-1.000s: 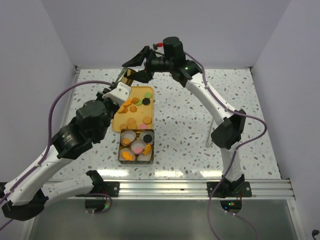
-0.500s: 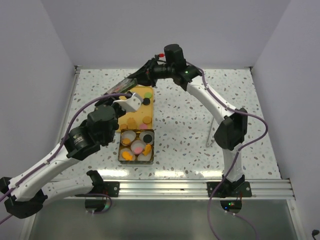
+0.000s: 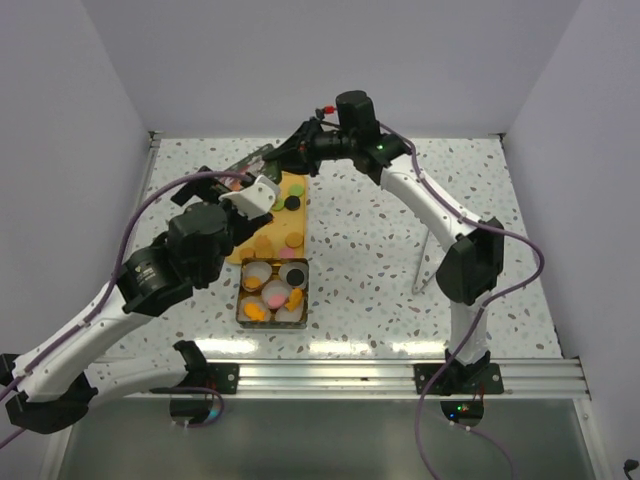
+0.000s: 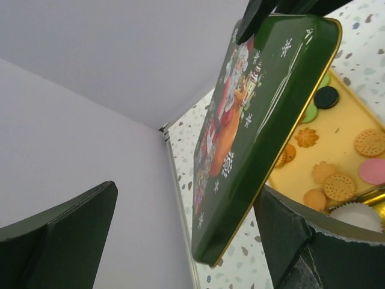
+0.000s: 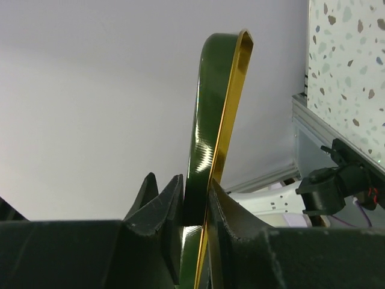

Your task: Pack the cookies

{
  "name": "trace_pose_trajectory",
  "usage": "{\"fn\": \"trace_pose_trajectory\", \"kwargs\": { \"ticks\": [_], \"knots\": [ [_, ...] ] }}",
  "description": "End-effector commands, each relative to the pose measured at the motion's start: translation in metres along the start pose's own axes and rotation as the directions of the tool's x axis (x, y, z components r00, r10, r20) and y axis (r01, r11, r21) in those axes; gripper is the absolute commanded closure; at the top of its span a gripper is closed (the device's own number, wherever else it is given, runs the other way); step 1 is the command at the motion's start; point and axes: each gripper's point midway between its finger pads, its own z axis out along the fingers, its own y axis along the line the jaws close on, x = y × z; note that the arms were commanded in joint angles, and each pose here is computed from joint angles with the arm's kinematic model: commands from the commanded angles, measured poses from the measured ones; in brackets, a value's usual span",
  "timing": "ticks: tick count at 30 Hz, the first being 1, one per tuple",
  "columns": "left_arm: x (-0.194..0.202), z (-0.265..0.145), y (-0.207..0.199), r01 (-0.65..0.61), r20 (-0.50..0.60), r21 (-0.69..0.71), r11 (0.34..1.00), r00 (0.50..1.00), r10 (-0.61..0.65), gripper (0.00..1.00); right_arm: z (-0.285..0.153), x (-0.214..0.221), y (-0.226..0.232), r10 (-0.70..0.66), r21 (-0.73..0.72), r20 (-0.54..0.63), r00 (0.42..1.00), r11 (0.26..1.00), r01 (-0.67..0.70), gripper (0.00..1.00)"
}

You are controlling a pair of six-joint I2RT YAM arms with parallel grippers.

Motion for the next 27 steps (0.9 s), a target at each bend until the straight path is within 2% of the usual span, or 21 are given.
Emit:
{"fn": "trace_pose_trajectory", "kwargs": {
  "ticks": [1,7,12,14,18,22,23,27],
  "knots": [
    [-0.022,-0.013,0.007,0.172,0.051,0.082,0.982,0.983,-0.177,0.0,-0.031,-0.018,0.017,-0.116,-0.03,0.101,0.988,0.992,0.119,1.0],
    [-0.034,-0.024,-0.012,0.311,0.043,0.23,0.922,0.943,-0.329,0.0,-0.07,-0.06,0.007,-0.135,0.013,0.243,0.961,0.991,0.136,1.0],
    [-0.022,-0.03,-0.024,0.468,-0.016,0.237,0.851,0.878,-0.478,0.0,-0.099,-0.082,-0.009,-0.17,0.089,0.34,0.925,0.985,0.148,1.0],
    [-0.011,-0.034,-0.028,0.547,-0.051,0.221,0.807,0.833,-0.551,0.0,-0.107,-0.084,-0.011,-0.196,0.111,0.366,0.909,0.98,0.167,1.0],
    [0.029,-0.033,-0.06,0.575,-0.182,0.185,0.797,0.817,-0.547,0.0,-0.128,-0.091,-0.02,-0.244,0.189,0.422,0.873,0.966,0.178,1.0],
    [0.052,-0.033,-0.08,0.603,-0.253,0.164,0.78,0.79,-0.558,0.0,-0.151,-0.097,-0.031,-0.342,0.312,0.455,0.822,0.926,0.212,1.0],
    [0.055,-0.034,-0.082,0.627,-0.263,0.151,0.764,0.771,-0.58,0.0,-0.155,-0.098,-0.034,-0.352,0.333,0.459,0.816,0.919,0.21,1.0],
    [0.073,-0.033,-0.106,0.641,-0.337,0.161,0.75,0.75,-0.569,0.0,-0.178,-0.104,-0.044,-0.378,0.398,0.494,0.783,0.899,0.183,1.0]
  ]
}}
